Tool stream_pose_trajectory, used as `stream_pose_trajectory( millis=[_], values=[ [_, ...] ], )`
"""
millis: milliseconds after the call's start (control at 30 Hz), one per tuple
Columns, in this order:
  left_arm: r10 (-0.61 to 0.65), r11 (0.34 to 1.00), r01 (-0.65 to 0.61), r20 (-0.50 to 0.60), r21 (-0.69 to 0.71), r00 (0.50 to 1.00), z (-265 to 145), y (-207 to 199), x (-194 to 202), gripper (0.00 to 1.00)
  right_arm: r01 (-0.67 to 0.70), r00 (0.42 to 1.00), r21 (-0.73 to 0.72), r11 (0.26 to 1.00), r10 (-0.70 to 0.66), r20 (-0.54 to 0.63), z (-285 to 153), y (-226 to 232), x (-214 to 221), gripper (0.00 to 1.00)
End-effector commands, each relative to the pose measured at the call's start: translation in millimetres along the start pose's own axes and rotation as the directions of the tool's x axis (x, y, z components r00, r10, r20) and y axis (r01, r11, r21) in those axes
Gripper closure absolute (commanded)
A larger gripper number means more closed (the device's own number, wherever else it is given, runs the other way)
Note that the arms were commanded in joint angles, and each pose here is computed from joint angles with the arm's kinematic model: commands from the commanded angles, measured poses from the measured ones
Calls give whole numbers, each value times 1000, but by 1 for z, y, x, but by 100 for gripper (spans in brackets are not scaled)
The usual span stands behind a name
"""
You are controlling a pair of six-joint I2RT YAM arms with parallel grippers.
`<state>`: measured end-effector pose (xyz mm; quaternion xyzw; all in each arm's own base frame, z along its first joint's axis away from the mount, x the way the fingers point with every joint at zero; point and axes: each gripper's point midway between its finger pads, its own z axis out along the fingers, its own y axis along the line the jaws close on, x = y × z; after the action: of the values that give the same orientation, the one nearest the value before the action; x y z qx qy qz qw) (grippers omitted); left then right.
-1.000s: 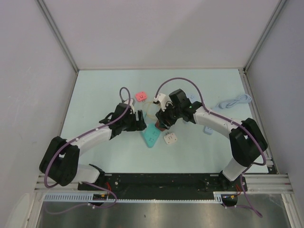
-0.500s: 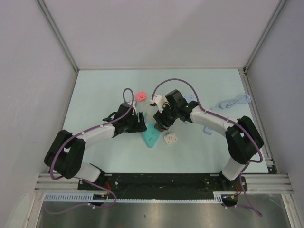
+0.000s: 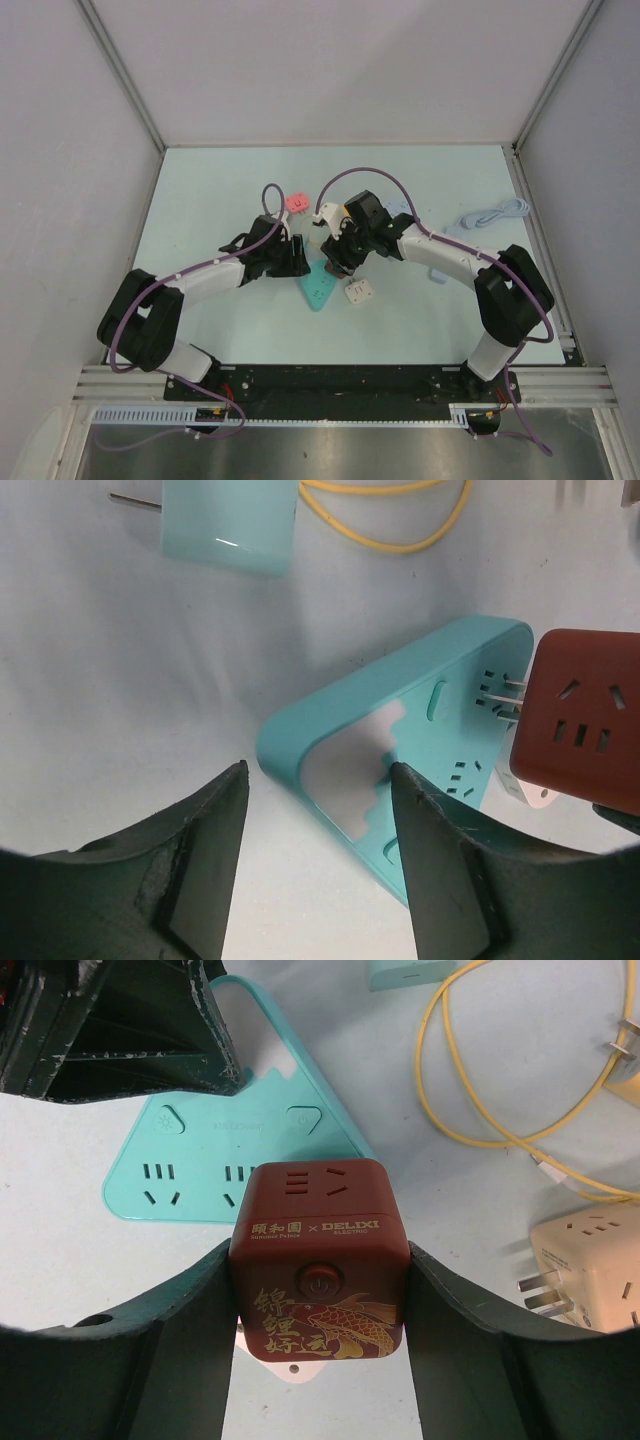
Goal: Insert the plug
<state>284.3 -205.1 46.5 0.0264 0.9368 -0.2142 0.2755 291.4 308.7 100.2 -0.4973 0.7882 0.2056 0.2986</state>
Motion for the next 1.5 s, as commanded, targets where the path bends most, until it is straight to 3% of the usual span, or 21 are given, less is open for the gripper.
stream_pose_trajectory(
  millis=[0, 467, 1200, 1467],
  values=[
    [12, 999, -13, 22, 33, 1000, 0, -11, -11, 37, 11, 1000, 22, 1000, -11, -5, 1, -5, -6, 100],
    [23, 999, -23, 5, 48, 1000, 1, -15, -9, 42, 13, 997, 109, 994, -5, -79, 0, -8, 6, 100],
    [36, 996, -34, -25, 76, 999, 6, -22, -1, 48, 3, 973, 30, 1000, 4, -230, 36, 7, 61, 100],
    [10, 998, -7, -49, 67, 999, 5, -17, 11, 51, -56, 994, 81, 995, 64, -93, 35, 20, 67, 100]
  ],
)
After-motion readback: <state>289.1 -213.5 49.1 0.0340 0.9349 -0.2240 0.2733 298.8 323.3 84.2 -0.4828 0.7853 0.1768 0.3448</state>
